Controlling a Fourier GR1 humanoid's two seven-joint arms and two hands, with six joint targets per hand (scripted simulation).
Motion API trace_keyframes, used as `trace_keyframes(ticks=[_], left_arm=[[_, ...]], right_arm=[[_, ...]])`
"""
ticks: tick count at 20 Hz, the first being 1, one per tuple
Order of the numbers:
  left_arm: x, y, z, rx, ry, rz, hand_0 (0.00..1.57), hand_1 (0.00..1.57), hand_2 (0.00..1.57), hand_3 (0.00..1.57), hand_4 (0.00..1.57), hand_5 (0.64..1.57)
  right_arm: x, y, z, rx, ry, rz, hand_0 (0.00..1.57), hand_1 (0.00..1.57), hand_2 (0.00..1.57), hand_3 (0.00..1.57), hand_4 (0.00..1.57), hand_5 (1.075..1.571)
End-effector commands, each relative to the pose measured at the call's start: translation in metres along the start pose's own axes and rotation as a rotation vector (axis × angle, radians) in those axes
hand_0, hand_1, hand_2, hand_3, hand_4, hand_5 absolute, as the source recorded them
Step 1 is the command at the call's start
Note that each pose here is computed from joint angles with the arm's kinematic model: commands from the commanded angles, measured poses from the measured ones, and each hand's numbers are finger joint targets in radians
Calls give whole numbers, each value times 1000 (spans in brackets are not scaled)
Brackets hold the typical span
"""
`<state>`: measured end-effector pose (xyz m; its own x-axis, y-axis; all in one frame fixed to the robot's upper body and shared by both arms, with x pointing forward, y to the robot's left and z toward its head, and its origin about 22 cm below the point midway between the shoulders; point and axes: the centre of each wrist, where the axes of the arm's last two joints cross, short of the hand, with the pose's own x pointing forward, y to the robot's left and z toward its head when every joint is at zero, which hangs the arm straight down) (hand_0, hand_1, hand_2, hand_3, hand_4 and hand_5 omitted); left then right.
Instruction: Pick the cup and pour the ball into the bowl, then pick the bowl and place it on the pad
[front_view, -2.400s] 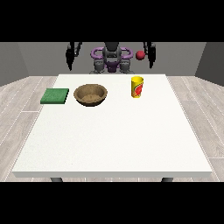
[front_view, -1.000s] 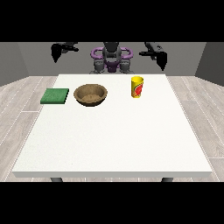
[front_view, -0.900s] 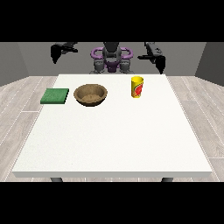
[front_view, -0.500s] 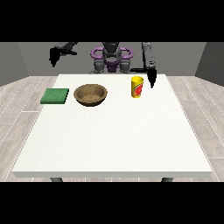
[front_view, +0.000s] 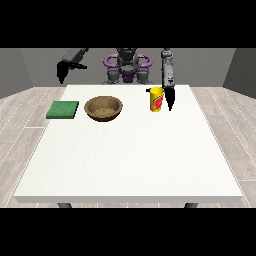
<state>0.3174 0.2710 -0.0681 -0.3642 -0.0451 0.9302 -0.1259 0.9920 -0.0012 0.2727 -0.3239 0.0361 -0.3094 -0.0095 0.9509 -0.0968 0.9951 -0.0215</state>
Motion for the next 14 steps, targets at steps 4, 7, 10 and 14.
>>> trace_keyframes(ticks=[4, 7, 10, 14], left_arm=[[-19, 0, 1, 56, -23, -15, 0, 0, 0, 0, 0, 1523], [-15, -21, -16, 67, -27, -23, 0, 0, 0, 0, 0, 1527], [-19, -6, -2, -6, -79, -203, 1018, 1018, 1101, 888, 1467, 776], [-28, -25, 15, 47, -114, -340, 1317, 1317, 1571, 1571, 1455, 1245]], right_arm=[[9, -9, -4, 43, -41, -2, 0, 0, 0, 0, 0, 1571], [11, -14, -11, 64, -42, 5, 0, 0, 0, 0, 0, 1571], [8, -14, -10, 46, -82, 14, 0, 0, 0, 0, 0, 1570], [15, -15, -12, 41, -72, 18, 0, 0, 0, 0, 0, 1570]])
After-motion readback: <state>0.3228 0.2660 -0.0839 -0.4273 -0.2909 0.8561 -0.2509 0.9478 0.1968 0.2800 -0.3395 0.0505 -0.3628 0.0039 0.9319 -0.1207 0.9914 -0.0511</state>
